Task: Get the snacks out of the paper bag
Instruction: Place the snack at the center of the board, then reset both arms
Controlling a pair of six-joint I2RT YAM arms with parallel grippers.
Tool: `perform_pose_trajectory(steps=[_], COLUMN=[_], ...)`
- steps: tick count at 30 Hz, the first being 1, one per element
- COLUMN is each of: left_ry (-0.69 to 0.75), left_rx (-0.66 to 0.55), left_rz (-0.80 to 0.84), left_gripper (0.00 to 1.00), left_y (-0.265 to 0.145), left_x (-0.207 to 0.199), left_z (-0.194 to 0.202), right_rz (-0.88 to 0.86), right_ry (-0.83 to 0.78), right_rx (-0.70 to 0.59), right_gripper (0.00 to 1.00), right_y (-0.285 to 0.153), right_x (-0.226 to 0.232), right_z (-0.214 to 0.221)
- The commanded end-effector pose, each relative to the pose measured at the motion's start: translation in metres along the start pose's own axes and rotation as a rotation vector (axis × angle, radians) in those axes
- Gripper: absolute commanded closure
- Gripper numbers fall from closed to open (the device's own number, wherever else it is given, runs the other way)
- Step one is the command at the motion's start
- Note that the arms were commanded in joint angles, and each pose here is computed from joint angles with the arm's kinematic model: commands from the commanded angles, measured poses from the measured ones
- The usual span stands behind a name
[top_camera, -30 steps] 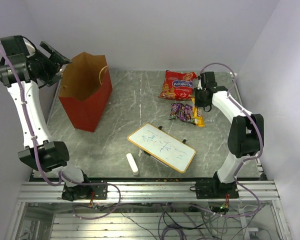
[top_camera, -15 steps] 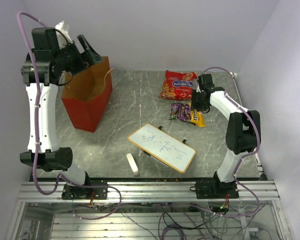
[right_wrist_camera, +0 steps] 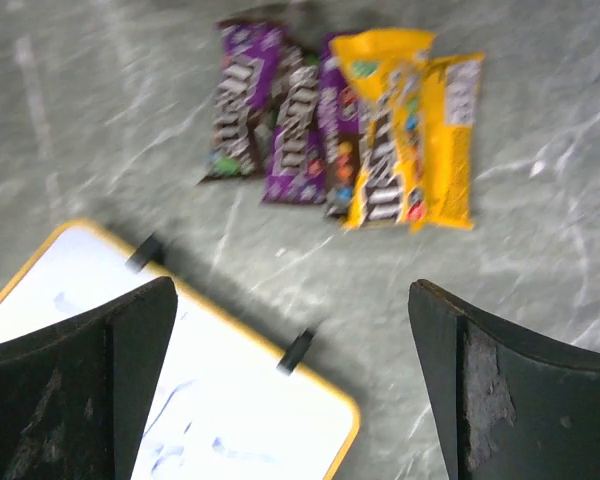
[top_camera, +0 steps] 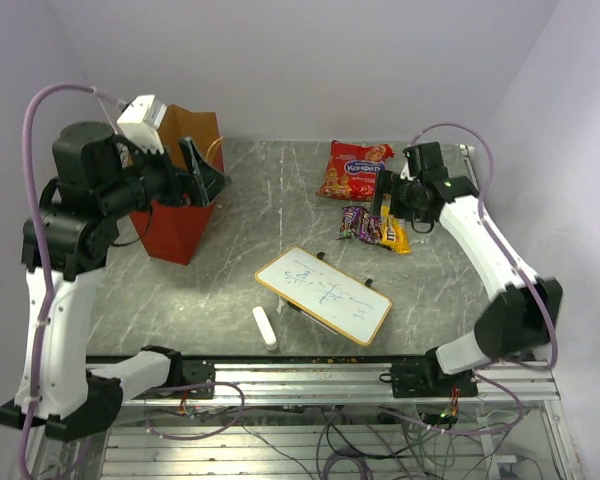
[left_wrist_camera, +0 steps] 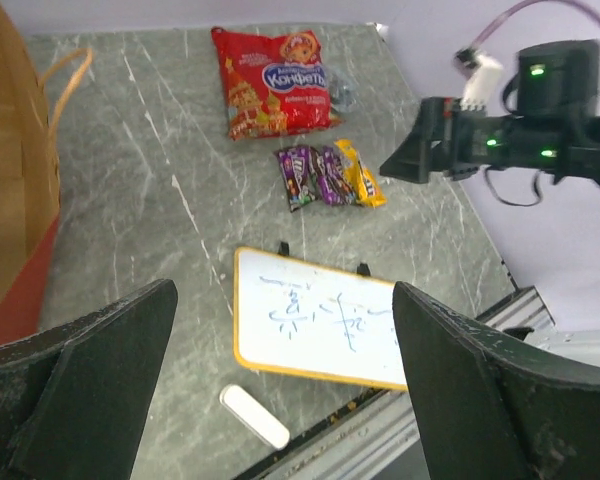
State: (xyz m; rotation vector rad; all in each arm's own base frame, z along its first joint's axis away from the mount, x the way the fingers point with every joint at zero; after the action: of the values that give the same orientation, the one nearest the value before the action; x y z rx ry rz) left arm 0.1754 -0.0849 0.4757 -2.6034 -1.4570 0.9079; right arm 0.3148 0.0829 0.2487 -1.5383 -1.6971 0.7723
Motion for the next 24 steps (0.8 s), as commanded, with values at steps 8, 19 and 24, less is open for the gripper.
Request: perform_pose_trajectory(steps=[8,19,24], left_ry=[-0.024,-0.195,-0.206], left_rx=[-0.049,-0.302,-0.447], left_rz=[-0.093,-0.055,0.013], left_gripper=[0.01,0.01,0.09], left_y=[-0.042,-0.097,-0.123], left_x=[0.006,-0.028,-0.041], left_z=[0.039,0.017,0.009], right_rz=[-0.25,-0.3,-0.414], right_ry=[0.03,0.118,0.198], right_rx=[-0.352,-0.729,-0.785], right_gripper=[0.0,0.0,0.0], right_y=[-0.189,-0.324,-0.345], right_x=[0.003,-0.004,0.003], right_z=[0.058,0.055,0.057])
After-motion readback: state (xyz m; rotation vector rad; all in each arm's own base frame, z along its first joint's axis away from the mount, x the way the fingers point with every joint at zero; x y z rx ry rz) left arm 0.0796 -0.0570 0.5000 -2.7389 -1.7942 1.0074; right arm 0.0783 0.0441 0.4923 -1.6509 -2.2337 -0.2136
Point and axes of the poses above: each gripper's point midway between its finger pads, its own y axis out along the fingers, its own x axis along the line the jaws close on, z = x × y, the point moved 10 cm from there along -y, back along the fingers, and after that the axes turned 5 degrees about -y, right-handed, at the moved point
